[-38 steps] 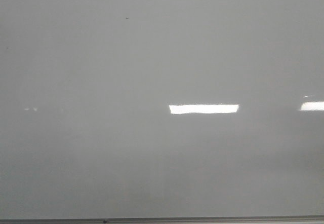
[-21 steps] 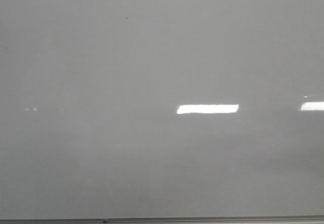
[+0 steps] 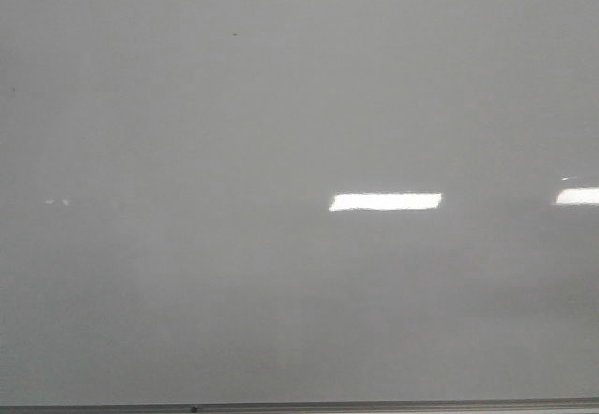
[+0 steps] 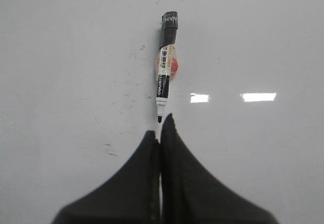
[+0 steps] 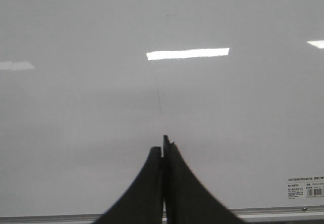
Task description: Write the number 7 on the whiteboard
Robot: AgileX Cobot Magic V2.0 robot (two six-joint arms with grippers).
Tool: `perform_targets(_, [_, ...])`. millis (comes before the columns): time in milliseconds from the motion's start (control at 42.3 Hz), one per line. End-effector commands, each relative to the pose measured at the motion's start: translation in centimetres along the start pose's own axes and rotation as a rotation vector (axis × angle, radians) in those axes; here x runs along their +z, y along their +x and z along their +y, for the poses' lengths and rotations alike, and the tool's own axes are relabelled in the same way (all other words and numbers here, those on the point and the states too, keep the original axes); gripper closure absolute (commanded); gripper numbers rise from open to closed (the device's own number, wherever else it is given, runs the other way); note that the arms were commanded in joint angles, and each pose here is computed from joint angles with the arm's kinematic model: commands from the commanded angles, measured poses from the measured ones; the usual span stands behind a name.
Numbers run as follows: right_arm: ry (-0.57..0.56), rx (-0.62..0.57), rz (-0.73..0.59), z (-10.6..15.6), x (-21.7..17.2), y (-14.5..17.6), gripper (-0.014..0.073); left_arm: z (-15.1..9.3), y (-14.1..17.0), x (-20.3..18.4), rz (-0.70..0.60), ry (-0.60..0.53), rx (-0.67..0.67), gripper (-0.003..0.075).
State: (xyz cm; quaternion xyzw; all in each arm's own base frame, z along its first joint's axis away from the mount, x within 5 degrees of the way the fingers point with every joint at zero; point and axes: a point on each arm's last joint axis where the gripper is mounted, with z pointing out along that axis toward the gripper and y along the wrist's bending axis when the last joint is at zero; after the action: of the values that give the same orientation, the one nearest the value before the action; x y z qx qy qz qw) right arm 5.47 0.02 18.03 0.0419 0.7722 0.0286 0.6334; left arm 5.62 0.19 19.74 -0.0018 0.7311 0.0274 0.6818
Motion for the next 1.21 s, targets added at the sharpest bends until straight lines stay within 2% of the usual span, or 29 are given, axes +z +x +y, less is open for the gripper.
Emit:
perform_targets(0, [-0.007,-0.002,-0.105,0.1,-0.2,-1.0,0.0663,0.1,-0.6,-0.1,-0.084,-0.01,-0.011,0.0741])
perform_targets(473, [-0.008,-0.002,-0.132,0.1,-0.2,-1.2,0.0663,0.1,-0.8,-0.1,-0.1,-0.012,-0.011,0.0741])
perform_targets(592, [-0.01,-0.002,-0.199,0.1,-0.3,-1.9,0.0663,0.2,-1.4,-0.2,-0.165,-0.019,-0.025,0.0741])
perform_targets(757, [-0.02,-0.003,-0.306,0.4,-1.5,-4.8,0.0662,0.4,-4.9,-1.2,-0.325,-0.03,-0.037,0.0741])
perform_targets(828, [-0.025,-0.004,-0.318,0.6,-2.5,-6.7,0.0662,0.4,-7.2,-2.0,-0.387,-0.037,0.012,0.0741])
perform_targets(899, [-0.03,-0.006,-0.304,0.9,-3.4,-8.7,0.0662,0.5,-9.4,-2.5,-0.39,-0.044,0.074,0.0741])
perform_targets(1017, [-0.032,-0.009,-0.231,1.3,-4.2,-11.9,0.0662,0.6,-12.2,-2.1,-0.259,-0.036,0.09,0.0741])
perform_targets(1183, [-0.026,-0.008,-0.147,1.6,-2.6,-14.8,0.0662,0.7,-13.5,1.0,-0.048,-0.019,0.089,0.0741])
